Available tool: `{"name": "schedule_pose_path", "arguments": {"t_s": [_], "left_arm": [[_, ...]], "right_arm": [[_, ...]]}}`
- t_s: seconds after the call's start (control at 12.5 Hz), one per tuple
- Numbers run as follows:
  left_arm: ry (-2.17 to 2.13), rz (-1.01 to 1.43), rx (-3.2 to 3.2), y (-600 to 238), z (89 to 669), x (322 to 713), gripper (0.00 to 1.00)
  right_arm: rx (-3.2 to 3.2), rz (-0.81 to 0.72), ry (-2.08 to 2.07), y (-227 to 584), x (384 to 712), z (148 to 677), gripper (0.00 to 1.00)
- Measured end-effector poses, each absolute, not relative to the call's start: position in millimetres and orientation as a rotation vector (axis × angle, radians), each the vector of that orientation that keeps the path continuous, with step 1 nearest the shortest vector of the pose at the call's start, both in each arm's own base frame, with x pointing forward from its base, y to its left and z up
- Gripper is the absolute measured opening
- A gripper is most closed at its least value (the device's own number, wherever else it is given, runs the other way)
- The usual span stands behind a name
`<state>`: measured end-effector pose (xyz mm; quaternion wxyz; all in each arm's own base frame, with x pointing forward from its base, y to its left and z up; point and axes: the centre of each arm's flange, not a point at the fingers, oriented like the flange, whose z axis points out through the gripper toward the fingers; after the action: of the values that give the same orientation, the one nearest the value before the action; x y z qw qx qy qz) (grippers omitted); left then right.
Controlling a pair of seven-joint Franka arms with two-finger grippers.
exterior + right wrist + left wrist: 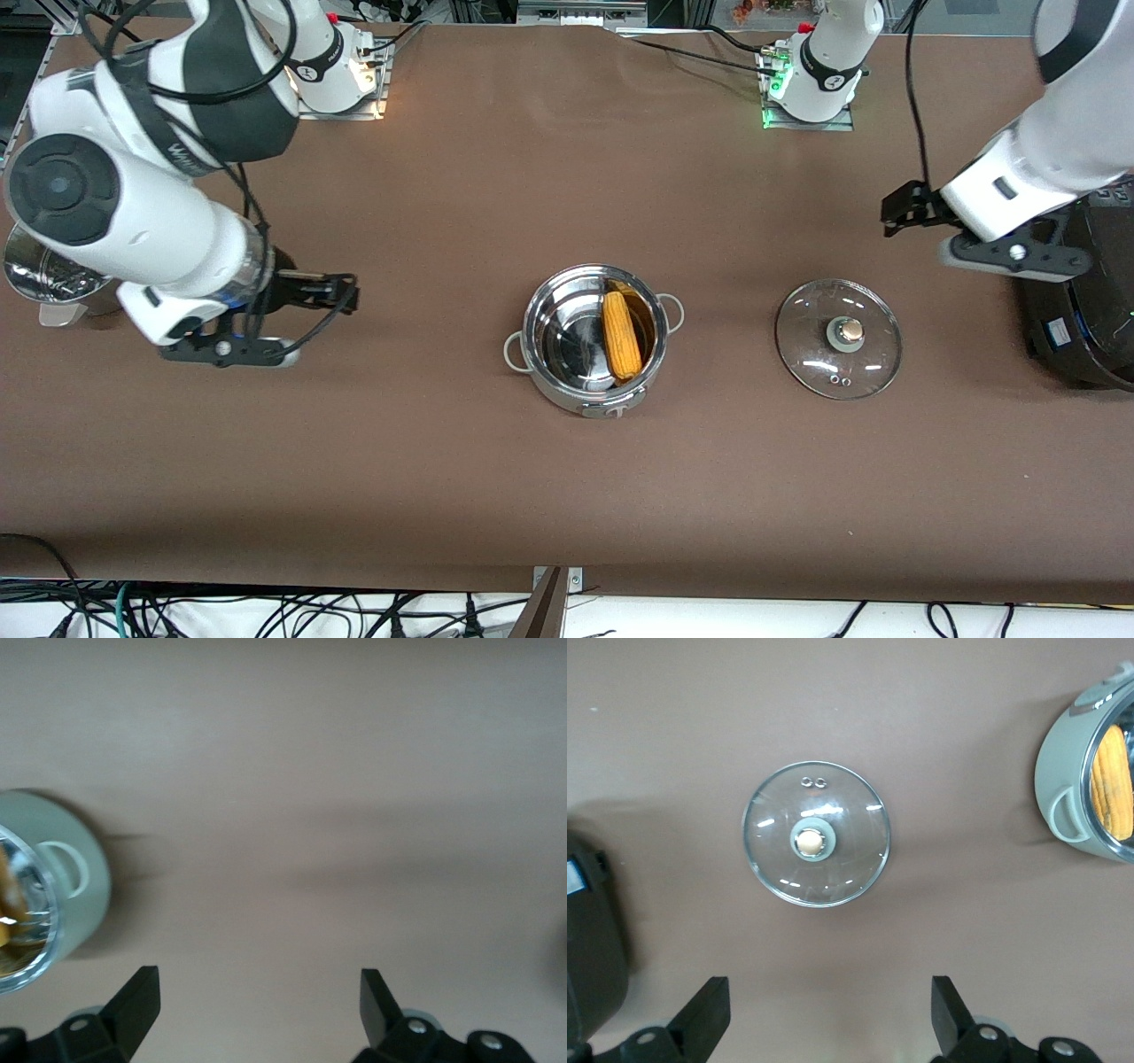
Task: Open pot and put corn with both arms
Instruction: 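Open both grippers and withdraw them from the corn and lid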
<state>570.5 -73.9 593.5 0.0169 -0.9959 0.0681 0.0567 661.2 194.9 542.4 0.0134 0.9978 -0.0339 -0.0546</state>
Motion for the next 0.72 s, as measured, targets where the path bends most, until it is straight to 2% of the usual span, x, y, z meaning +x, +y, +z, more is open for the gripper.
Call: {"name": "schedule_pose_path", "arguments": {"t_s": [0.32,0.56,0.72], "left_arm": [[-0.004,0.167,-3.245,-19,601,578,1.00],[-0.075,0.015,-3.278,-7,606,582,1.00],[-0.046,-0.028,-3.223,-13,599,568,1.00]], "right_arm": [[3.099,-0.165,-0.197,97,649,567,1.00],[3.092,-0.165,-0.344,26,616,574,1.00],[3.080,-0.190,-0.390,7,595,571,1.00]]}}
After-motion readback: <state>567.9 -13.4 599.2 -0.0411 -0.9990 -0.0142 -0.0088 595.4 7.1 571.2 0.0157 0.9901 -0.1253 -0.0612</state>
